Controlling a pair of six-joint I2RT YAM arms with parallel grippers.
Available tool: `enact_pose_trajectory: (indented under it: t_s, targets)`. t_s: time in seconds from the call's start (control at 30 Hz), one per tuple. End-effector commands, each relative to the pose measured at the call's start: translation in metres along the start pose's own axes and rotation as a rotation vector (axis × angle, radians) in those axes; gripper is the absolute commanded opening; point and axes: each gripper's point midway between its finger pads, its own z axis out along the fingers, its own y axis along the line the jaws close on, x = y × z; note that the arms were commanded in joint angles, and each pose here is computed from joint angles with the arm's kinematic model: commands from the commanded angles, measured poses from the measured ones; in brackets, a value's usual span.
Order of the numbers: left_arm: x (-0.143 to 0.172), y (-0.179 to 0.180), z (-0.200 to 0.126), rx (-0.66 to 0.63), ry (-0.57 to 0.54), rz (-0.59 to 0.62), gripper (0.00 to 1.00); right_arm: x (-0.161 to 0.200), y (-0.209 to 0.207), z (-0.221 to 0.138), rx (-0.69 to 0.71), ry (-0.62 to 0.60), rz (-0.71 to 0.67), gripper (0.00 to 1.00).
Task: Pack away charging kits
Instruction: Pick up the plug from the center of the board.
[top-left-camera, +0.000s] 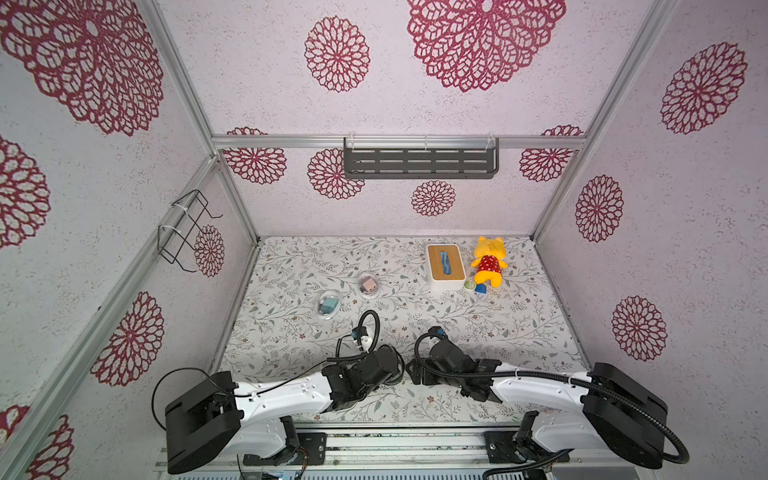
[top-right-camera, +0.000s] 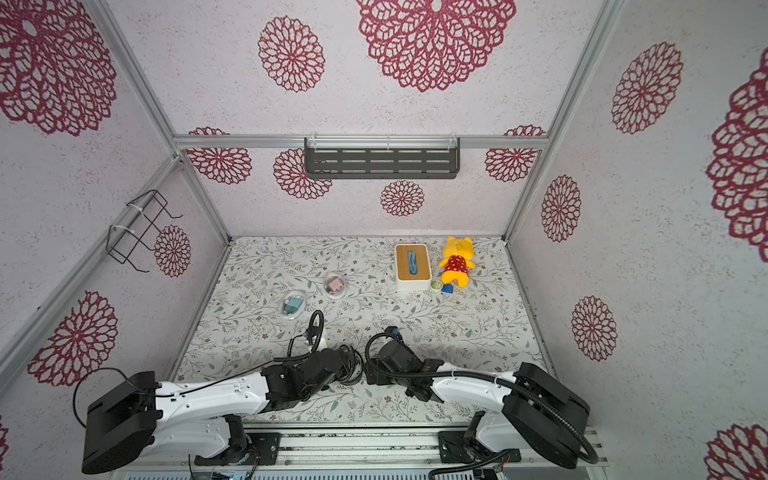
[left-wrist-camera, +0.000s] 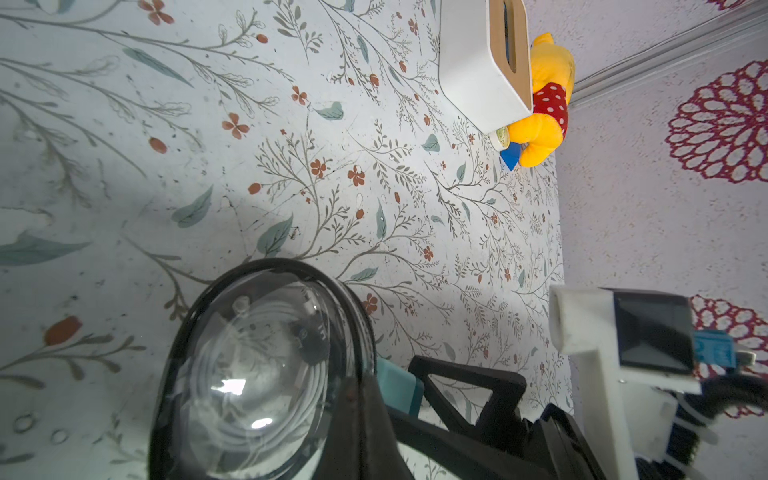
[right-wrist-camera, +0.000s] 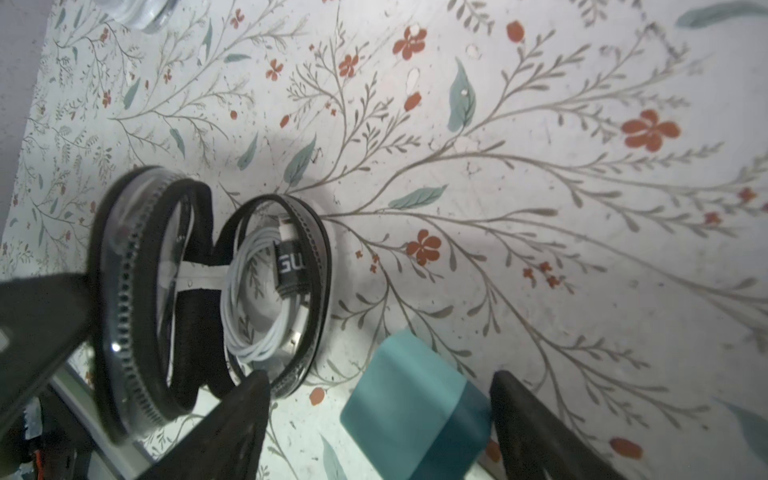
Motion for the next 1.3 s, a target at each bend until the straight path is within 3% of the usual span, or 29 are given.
enact_pose_trajectory:
  t_s: [0.0,0.4,0.73,0.97,1.27]
  targets:
    - [-0.002,0.008,-0.003,-0.022,-0.016,-0.002,0.00,0.005,0.005,-0.001,-0.031,0.014,-0.012,0.83]
    - [-0.005,0.011,-0.007,-0.024,-0.025,-0.009,0.00,0.017,-0.010,0.000,0.063,0.016,-0.030,0.62]
    - [-0.005,0.011,-0.006,-0.023,-0.025,-0.013,0.00,0.019,-0.001,-0.001,0.151,-0.006,-0.110,0.64]
    - [-0.004,0.011,-0.006,-0.020,-0.022,-0.013,0.00,0.019,0.011,0.001,0.186,-0.014,-0.164,0.70]
    - [-0.003,0.012,-0.005,-0.015,-0.019,-0.016,0.00,0.017,0.002,0.008,0.259,-0.021,-0.165,0.64]
